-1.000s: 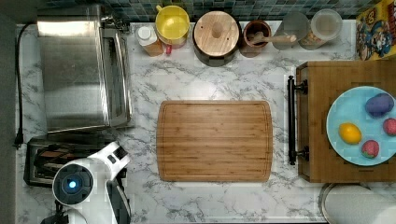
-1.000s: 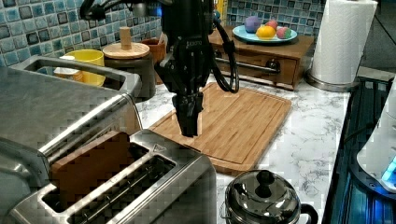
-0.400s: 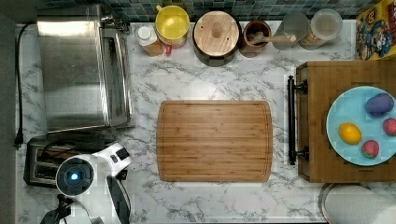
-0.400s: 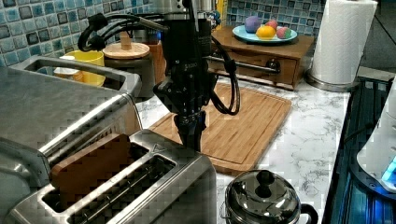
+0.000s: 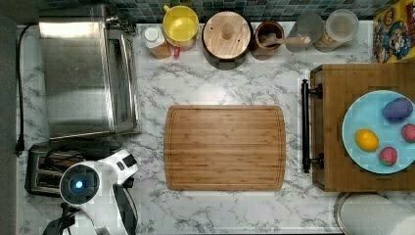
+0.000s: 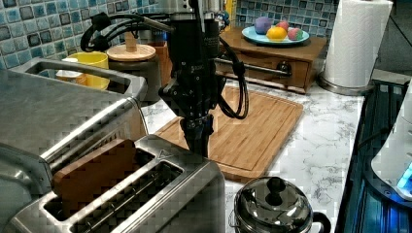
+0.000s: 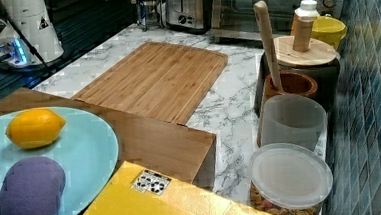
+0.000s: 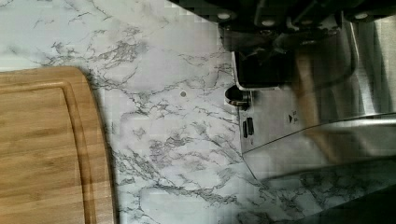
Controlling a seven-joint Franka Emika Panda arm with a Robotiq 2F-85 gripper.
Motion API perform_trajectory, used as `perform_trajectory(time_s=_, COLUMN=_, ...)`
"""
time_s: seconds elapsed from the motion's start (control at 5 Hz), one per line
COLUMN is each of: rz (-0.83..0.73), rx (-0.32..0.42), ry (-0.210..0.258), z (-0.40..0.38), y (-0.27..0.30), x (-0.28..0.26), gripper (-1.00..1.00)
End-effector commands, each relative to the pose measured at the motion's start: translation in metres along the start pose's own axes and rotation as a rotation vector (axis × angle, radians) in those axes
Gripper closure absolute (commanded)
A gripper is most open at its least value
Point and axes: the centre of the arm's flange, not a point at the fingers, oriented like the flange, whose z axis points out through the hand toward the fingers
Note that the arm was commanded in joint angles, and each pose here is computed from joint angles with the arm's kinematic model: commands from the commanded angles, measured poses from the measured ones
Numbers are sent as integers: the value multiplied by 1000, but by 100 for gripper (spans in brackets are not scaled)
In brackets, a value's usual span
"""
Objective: Turn on the toaster.
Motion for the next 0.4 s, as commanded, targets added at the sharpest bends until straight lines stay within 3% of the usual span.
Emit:
perform_trajectory(time_s=0.2, rz=10, rx=-24, ry=-63, z=60, y=17, x=-5, gripper=100)
perform_trajectory(time_s=0.4, rz=49, rx=-51, ry=-121, z=98, y=45, x=-1, gripper=100)
